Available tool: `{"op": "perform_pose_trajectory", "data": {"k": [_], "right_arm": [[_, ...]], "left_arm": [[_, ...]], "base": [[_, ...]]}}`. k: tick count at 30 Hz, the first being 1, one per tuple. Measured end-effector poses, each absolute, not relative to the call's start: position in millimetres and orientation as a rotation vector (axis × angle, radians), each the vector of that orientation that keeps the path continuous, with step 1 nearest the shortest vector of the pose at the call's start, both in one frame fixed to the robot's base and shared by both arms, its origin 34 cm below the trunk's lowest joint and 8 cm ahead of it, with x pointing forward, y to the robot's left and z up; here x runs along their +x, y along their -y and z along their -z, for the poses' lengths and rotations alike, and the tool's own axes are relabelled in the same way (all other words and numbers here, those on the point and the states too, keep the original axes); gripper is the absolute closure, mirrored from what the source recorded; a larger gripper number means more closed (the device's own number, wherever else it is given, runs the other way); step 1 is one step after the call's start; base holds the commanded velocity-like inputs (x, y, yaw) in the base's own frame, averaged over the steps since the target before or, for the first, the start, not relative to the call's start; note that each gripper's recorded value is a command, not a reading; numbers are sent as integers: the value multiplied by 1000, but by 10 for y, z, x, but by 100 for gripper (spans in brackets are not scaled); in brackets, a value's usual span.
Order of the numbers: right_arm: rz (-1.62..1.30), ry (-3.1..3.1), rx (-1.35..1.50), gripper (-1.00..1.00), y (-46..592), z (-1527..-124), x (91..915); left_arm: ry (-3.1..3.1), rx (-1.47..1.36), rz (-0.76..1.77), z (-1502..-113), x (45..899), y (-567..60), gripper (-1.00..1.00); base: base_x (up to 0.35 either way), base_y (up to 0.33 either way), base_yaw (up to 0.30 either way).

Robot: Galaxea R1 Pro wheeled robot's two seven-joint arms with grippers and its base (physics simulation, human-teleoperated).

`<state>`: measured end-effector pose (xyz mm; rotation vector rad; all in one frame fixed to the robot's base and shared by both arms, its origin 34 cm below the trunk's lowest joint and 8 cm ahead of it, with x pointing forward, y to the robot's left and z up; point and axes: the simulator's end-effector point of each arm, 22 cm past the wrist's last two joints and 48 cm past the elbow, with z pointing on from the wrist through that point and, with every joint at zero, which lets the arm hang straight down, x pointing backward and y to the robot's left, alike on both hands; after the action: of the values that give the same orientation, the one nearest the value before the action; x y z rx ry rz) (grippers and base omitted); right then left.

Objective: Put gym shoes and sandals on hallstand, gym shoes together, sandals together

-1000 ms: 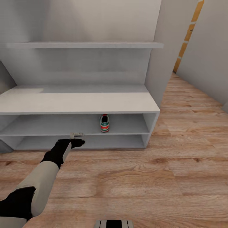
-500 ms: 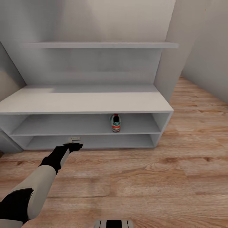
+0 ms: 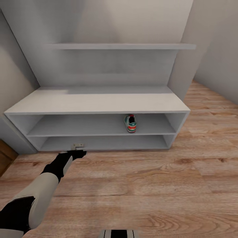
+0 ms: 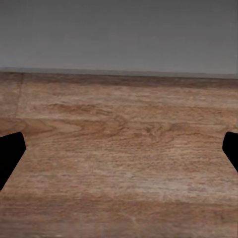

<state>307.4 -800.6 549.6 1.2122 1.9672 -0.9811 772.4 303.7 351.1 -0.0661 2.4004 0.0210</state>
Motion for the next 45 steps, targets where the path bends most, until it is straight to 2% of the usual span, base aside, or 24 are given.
{"op": "perform_pose_trajectory", "data": {"k": [20,28,32,36,39,45], "right_arm": [[982,-1967,1212,100,8006,-5496,3073],[983,-1967,1214,100,8007,-5500,3068],[983,-1967,1213,100,8007,-5500,3069],[982,-1968,1212,100,8005,-5499,3074],[982,-1970,1211,100,8002,-5493,3076],[983,-1970,1211,100,8001,-5492,3076]], "left_arm": [[-2406,-61,-11,-3493,7714,-2985,-100],[-2415,-43,35,-3446,7679,-2893,-100],[-2377,28,202,-3507,7709,-2593,-100],[-2160,293,624,-3718,7495,-1805,-100],[-2012,455,822,-3884,7223,-1453,-100],[-1828,678,1075,-4090,6697,-1116,-100]], "base": [[-246,246,0],[-61,59,0],[-10,9,0],[-2,2,0],[0,0,0],[0,0,0]]}}
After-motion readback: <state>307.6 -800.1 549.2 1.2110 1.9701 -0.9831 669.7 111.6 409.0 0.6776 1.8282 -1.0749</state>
